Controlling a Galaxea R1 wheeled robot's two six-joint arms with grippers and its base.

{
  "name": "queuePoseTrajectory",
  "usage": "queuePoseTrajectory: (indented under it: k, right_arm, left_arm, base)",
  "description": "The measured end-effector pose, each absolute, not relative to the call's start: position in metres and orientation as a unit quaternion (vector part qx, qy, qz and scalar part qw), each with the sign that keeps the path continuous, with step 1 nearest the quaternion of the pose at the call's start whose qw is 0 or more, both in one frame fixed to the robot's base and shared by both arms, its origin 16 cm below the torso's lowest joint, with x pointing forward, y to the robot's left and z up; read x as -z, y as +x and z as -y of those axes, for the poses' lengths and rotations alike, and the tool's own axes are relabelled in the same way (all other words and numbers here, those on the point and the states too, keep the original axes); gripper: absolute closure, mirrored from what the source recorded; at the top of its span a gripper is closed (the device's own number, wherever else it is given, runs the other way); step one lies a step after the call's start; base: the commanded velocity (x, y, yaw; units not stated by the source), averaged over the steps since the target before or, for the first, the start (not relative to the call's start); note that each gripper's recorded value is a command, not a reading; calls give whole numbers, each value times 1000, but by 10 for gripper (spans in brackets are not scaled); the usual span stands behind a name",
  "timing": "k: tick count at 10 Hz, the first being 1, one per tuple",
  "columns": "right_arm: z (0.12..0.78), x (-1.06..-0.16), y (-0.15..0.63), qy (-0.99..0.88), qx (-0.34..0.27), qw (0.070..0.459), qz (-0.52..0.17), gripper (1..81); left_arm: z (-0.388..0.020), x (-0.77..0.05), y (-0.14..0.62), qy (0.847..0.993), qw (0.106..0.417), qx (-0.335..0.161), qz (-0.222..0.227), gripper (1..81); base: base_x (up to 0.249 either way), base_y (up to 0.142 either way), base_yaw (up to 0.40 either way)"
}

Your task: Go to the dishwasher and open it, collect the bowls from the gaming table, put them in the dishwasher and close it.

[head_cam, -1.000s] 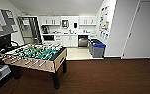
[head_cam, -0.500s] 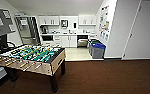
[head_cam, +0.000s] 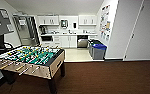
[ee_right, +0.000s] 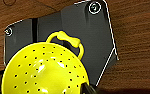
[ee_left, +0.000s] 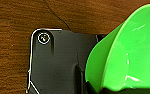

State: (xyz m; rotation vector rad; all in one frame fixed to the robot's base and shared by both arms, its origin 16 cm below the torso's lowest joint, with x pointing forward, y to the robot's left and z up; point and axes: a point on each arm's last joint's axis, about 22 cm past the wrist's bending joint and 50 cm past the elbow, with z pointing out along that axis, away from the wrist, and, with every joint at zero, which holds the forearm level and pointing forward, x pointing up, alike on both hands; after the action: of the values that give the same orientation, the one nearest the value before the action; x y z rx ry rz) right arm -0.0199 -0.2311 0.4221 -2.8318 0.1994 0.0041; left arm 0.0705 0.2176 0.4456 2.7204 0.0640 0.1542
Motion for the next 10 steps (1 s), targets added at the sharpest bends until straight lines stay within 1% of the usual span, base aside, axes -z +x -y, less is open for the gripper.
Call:
queuePoseTrajectory:
  k: [5, 8, 10]
  right_arm:
    - [228, -422, -23, -986, -5, 154, -69, 811]
    - [232, -422, -12, -986, 4, 149, -69, 811]
    - [230, -422, -25, -986, -6, 152, -70, 811]
  left_arm:
    - [-217, -446, 72, 977, 206, -55, -23, 811]
    - [-216, -446, 70, 976, 208, -55, -23, 811]
    - [-217, -445, 70, 977, 207, -55, -23, 811]
  base:
    - [189, -71, 0]
    - [189, -78, 0]
    - [168, 0, 0]
